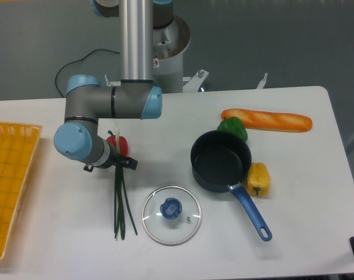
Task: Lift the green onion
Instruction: 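Close the gripper around the green onion stalks, then lift the green onions up off the table, then carry the held green onions up toward the black saucepan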
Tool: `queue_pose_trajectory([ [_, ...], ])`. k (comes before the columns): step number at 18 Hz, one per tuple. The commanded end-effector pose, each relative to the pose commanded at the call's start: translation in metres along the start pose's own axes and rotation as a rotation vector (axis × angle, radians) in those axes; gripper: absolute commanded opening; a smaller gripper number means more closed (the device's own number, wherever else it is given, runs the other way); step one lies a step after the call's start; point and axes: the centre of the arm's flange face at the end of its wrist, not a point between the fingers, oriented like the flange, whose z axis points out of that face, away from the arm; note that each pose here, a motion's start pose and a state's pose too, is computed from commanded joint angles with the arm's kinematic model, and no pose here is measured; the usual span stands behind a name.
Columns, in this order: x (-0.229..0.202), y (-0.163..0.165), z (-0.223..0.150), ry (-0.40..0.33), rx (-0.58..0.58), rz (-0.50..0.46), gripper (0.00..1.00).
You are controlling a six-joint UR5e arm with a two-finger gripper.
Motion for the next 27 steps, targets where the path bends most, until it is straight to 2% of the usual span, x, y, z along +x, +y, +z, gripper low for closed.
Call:
queue_pose_trajectory([
  [1,0.0,-0.001,0.0,0.001,0.0,0.0,0.65],
  [6,0.0,-0.002,-0.003,0.01,0.009,-0.01,0.27],
  [8,0.001,-0.003,-0.002,0.02,0.01,-0.014,0.19],
  [13,-0.002,-0.004,-0.015,0.025,0.016,-0.009,0.15],
  [17,-0.013,-0.012,-0.049,0.029,-0.001,-0.006,0.16],
  [21,-0.03,-0.008,-0.079,0.026,0.043,-0.001,0.16],
  [24,-0.046,0.002,-0.095,0.023,0.064,0.047,0.16],
  [27,-0.068,0.013,-0.113,0.026,0.068,0.135,0.16],
])
